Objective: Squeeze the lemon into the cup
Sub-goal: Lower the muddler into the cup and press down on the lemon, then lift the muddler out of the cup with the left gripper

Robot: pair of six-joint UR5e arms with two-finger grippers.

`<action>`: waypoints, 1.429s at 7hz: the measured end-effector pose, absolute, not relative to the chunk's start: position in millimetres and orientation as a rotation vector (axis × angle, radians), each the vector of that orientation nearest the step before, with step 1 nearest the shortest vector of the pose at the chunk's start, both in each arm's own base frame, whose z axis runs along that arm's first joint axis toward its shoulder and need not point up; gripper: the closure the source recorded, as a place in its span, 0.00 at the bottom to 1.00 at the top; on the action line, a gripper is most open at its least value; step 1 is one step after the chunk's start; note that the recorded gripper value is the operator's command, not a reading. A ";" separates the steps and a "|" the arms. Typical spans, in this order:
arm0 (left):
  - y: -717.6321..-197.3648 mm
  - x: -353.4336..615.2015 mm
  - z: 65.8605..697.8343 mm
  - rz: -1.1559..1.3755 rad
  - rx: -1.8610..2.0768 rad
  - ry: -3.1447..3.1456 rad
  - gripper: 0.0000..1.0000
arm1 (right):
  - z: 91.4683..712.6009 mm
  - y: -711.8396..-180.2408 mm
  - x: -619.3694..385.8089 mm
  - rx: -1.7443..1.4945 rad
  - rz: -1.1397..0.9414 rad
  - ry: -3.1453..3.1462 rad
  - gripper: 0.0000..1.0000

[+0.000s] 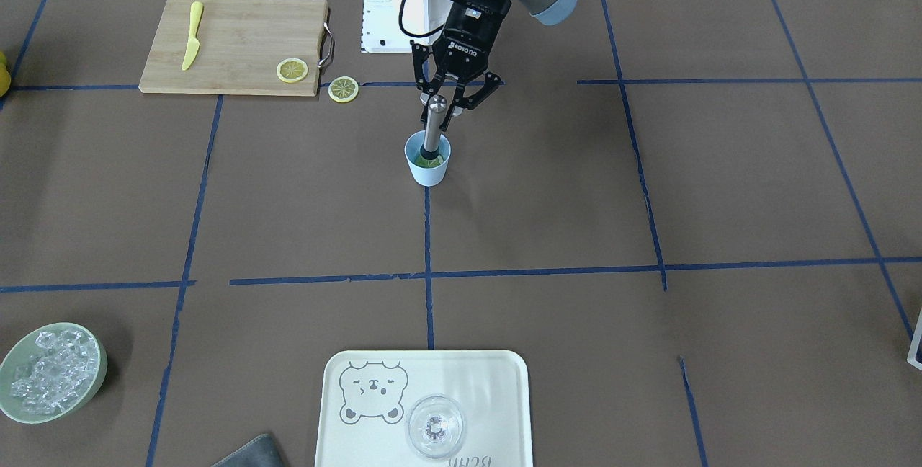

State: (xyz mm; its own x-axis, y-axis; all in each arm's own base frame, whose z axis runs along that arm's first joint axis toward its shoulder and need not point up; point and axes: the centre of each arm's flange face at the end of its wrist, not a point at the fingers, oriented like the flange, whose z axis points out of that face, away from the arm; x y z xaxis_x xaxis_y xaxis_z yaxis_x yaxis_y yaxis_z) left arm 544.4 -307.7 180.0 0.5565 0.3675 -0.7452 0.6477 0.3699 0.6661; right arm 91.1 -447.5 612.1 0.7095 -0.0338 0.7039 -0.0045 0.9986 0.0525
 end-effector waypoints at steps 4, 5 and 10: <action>-306.0 562.7 199.3 -0.217 1.227 1.024 1.00 | 611.4 -448.9 91.2 0.053 -0.016 -0.782 0.00; -304.4 564.4 200.2 -0.214 1.225 1.024 1.00 | 611.4 -449.2 91.2 0.053 -0.016 -0.782 0.00; -298.6 529.6 162.6 -0.196 1.301 1.077 1.00 | 611.1 -449.8 91.3 0.053 -0.017 -0.782 0.00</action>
State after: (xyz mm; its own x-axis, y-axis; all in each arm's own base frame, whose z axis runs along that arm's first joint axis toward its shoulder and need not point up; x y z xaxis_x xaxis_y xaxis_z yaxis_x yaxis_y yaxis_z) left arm 529.6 -298.6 162.6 0.5323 0.4328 -0.7275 0.6614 0.3238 0.6766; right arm 91.3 -449.8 611.1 0.7096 -0.0348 0.7038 -0.0049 0.9985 0.0543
